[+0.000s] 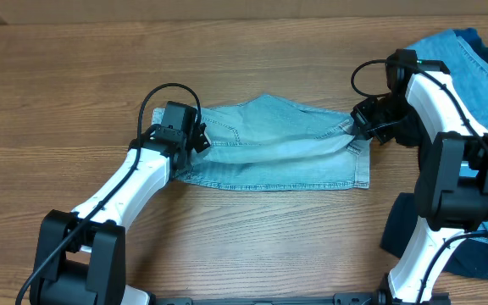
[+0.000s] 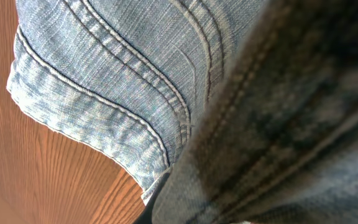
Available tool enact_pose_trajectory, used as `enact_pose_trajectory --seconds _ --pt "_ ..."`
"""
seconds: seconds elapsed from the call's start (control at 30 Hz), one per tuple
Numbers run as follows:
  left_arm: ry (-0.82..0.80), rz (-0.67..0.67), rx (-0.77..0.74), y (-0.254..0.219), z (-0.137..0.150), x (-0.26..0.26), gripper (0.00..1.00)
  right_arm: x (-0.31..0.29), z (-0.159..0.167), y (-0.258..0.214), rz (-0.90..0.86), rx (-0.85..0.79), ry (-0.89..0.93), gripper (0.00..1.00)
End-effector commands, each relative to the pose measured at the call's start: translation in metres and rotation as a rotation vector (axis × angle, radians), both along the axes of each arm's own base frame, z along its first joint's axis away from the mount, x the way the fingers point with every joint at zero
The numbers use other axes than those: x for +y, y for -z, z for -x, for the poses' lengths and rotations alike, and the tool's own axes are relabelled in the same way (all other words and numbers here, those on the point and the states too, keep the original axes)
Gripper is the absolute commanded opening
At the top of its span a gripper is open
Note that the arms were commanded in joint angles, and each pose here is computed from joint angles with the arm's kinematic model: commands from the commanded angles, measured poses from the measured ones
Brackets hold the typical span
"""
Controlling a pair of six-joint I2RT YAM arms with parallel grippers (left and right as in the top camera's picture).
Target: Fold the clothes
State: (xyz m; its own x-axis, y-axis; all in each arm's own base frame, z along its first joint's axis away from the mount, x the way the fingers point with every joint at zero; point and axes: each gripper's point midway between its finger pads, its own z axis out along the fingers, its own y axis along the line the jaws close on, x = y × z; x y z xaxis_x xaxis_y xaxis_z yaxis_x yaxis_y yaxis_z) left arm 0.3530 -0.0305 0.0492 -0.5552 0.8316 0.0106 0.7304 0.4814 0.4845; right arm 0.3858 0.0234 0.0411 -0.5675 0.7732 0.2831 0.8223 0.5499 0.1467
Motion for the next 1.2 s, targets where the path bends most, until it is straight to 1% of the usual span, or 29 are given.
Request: enact_pose_trajectory --seconds 0.0,0.07,0.13,0.23,0.3,0.33,0.37,0.47,0.6,0.67,0.73,0.83,0.97,1.07,1.17 --pt "-0.05 -0.023 -0.012 0.0 -0.003 0.01 0.04 -0.007 -0.029 -0.011 0.034 -0.119 -0.038 0.04" --pt "-0.052 -0.022 -0.013 0.0 -0.003 0.01 0.04 -0.008 -0.054 -0.035 0.044 -0.231 -0.072 0.04" --pt "-0.052 -0.022 -0.013 0.0 -0.002 0.01 0.04 -0.006 -0.087 -0.08 0.042 -0.407 -0.122 0.04" --pt "-0.053 -0.022 -0.013 0.0 -0.002 0.01 0.04 -0.003 -0.104 -0.128 0.076 -0.563 -0.212 0.04" --pt "-0.052 -0.022 -0.012 0.0 -0.002 0.01 0.04 0.01 -0.113 -0.143 0.1 -0.661 -0.32 0.04" --pt "-0.053 -0.022 -0.013 0.0 -0.002 0.01 0.04 0.017 -0.114 -0.143 0.102 -0.671 -0.349 0.04" --pt "-0.054 -0.022 -0.012 0.0 -0.002 0.01 0.04 0.02 -0.111 -0.139 0.097 -0.656 -0.354 0.04" --pt "-0.066 -0.017 -0.017 0.0 -0.002 0.01 0.04 0.031 -0.088 -0.114 0.078 -0.561 -0.426 0.04" --pt "-0.069 -0.025 -0.023 -0.001 -0.003 0.011 0.04 0.03 -0.036 -0.056 0.042 -0.348 -0.47 0.04" --pt "-0.07 -0.024 -0.027 -0.001 -0.004 0.011 0.04 0.042 -0.01 -0.037 -0.054 -0.266 -0.465 0.04" --pt "-0.07 -0.023 -0.028 -0.001 -0.004 0.011 0.04 0.048 0.004 -0.036 -0.08 -0.216 -0.469 0.04" --pt "-0.07 -0.024 -0.028 -0.002 -0.004 0.011 0.04 0.047 0.023 -0.048 -0.067 -0.161 -0.458 0.04" --pt "-0.07 -0.014 -0.065 -0.014 -0.012 0.01 0.04 0.042 0.061 -0.056 -0.07 -0.007 -0.454 0.04" --pt "-0.093 -0.002 -0.114 -0.032 -0.022 0.017 0.04 0.018 0.081 -0.053 0.054 0.105 -0.478 0.04" --pt "-0.112 0.002 -0.124 -0.042 -0.024 0.027 0.04 0.013 0.09 -0.041 0.07 0.143 -0.475 0.04"
